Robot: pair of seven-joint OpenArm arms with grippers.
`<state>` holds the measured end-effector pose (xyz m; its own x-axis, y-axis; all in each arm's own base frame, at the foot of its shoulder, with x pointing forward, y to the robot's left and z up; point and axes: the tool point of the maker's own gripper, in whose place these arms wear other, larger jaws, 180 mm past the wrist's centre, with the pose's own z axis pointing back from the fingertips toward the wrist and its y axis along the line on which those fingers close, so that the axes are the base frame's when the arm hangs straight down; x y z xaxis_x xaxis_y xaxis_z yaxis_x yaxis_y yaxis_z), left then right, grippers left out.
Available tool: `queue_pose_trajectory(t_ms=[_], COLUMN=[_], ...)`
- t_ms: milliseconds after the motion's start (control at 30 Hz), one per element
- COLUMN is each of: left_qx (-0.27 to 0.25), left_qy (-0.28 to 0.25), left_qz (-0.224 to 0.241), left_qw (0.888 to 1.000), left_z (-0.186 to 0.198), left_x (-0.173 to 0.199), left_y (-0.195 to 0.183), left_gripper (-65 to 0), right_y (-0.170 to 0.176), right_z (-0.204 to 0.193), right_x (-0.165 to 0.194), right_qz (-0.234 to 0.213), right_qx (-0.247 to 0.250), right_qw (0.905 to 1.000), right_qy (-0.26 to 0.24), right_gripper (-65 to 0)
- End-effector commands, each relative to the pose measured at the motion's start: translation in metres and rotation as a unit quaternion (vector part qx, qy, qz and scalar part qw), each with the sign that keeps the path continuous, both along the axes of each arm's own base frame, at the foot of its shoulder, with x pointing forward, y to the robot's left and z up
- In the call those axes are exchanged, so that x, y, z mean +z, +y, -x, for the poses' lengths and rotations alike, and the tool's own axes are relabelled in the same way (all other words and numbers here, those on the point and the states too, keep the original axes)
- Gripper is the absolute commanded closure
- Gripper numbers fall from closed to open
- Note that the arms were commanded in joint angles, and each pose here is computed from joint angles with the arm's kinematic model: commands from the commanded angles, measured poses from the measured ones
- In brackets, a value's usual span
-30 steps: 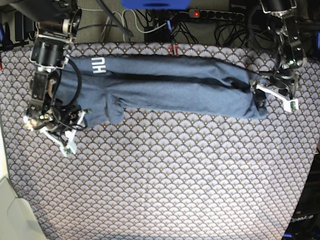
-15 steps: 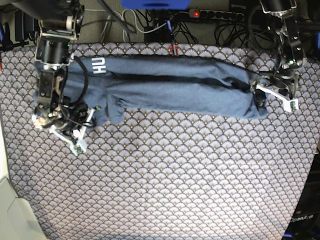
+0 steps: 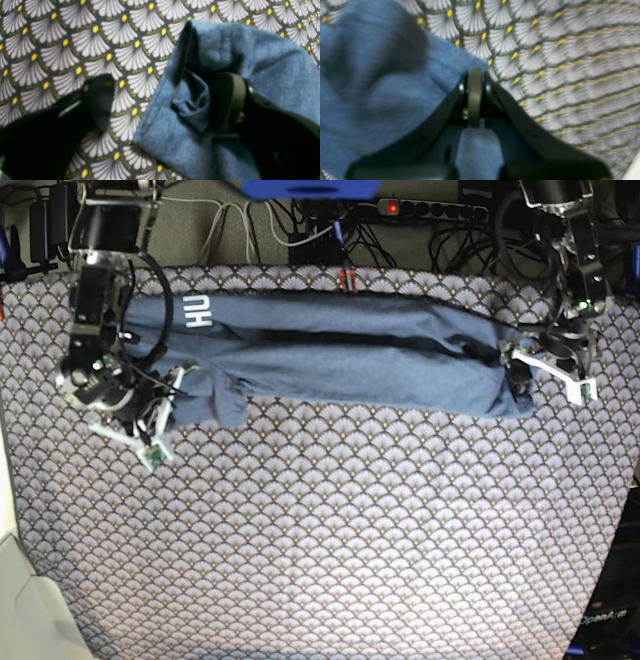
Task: Fold the T-shirt properly
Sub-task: 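Grasp the shirt end with the right gripper and tuck it inward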
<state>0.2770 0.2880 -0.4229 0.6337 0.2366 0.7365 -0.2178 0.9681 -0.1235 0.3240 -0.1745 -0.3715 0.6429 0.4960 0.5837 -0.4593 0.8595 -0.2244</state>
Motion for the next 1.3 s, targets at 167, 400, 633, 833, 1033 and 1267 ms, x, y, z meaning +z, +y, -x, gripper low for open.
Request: queue_pose_trajectory(t_ms=[167,400,633,833,1033,1267], left_qx=[-0.007,-0.026,-0.034,-0.034,-0.034,-0.034], left_qy=[-0.012,-0.012,-0.009,-0.01,-0.011,-0.012], left_qz=[0.0,0.004,0.007,0.007,0.006,0.005], left_qw=[1.0,1.0,0.999,0.999,0.999,0.999], left_z=[-0.005,-0.013,-0.014,-0.014,-0.015,-0.015], left_x=[0.009,0.007,0.005,0.005,0.006,0.007], left_y=[-0.001,-0.013,-0.02,-0.02,-0.02,-0.02], left_gripper=[-56.8,-32.2,-21.5,-21.2,-11.6,-0.5], right_y=[-0.003,0.0,-0.023,-0.024,-0.011,-0.012], right_z=[0.017,0.05,0.099,0.133,0.15,0.149], right_x=[0.037,0.036,0.007,-0.011,-0.015,-0.015], right_qz=[0.039,0.05,0.056,0.051,0.02,0.019], right_qx=[0.005,0.012,-0.018,-0.018,-0.002,-0.003], right_qw=[0.9986,0.9983,0.9977,0.9962,0.9983,0.9985], right_qy=[-0.037,-0.027,0.033,0.068,0.054,0.051], right_gripper=[0.0,0.0,0.0,0.0,0.0,0.0])
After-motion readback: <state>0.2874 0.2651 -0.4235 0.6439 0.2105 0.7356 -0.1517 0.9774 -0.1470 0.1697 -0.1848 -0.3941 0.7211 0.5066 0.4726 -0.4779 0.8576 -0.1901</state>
